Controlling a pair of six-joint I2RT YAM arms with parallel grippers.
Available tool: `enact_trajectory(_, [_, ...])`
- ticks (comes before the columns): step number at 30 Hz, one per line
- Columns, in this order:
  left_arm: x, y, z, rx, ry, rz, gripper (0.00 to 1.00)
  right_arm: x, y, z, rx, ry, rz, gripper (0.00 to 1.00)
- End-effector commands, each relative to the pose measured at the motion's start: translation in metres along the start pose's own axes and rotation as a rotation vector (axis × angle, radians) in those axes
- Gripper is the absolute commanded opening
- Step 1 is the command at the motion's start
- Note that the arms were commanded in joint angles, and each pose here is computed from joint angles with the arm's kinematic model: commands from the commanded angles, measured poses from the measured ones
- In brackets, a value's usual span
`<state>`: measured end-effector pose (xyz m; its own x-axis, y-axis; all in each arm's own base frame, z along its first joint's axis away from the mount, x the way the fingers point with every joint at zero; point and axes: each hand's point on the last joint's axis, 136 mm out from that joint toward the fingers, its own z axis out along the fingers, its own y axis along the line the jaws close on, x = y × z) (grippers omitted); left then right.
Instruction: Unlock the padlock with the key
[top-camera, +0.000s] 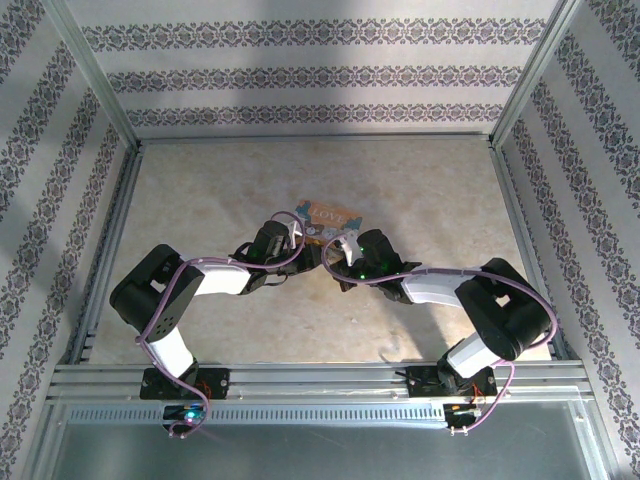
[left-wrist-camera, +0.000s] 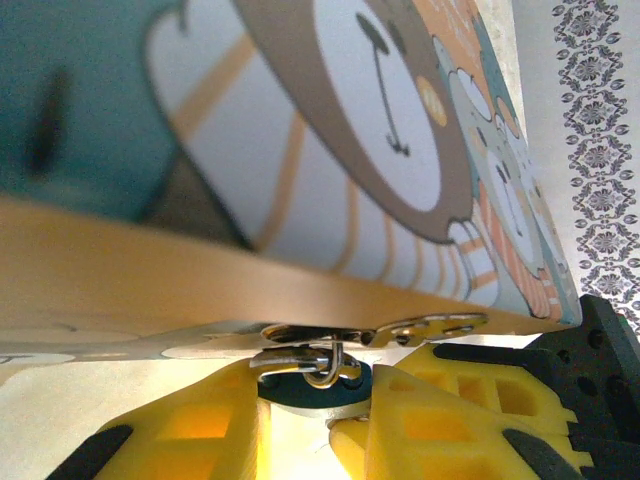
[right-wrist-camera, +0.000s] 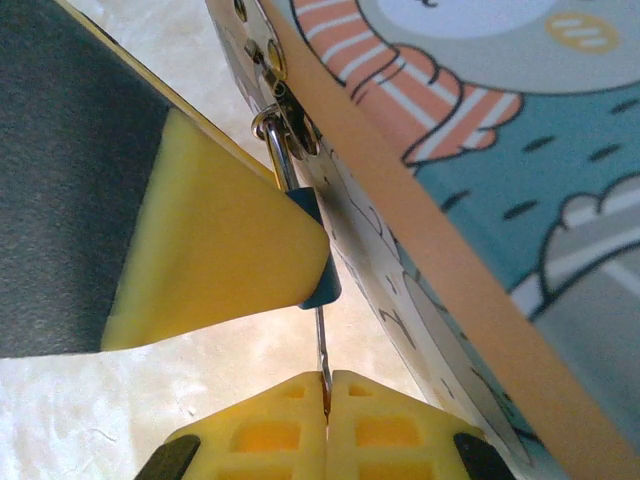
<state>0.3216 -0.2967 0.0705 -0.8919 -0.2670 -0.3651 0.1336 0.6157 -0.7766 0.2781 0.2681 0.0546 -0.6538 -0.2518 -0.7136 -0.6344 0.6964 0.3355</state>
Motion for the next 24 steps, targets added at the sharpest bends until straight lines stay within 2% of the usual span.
enact_trajectory(1, [0.01, -0.033, -0.004, 0.119, 0.051, 0.028, 0.24, -0.066, 0.031, -0.007, -0.133, -0.211, -0.06, 0.0])
enact_trajectory(9, [0.013, -0.033, -0.005, 0.118, 0.06, 0.026, 0.24, -0.079, 0.032, -0.011, -0.152, -0.248, -0.069, 0.0])
enact_trajectory(19, [0.013, -0.038, -0.008, 0.121, 0.072, 0.034, 0.24, -0.066, 0.01, -0.012, -0.053, -0.216, -0.155, 0.0])
enact_trajectory(24, [0.015, -0.036, -0.007, 0.107, 0.084, 0.035, 0.24, -0.072, 0.008, -0.017, -0.062, -0.232, -0.162, 0.0])
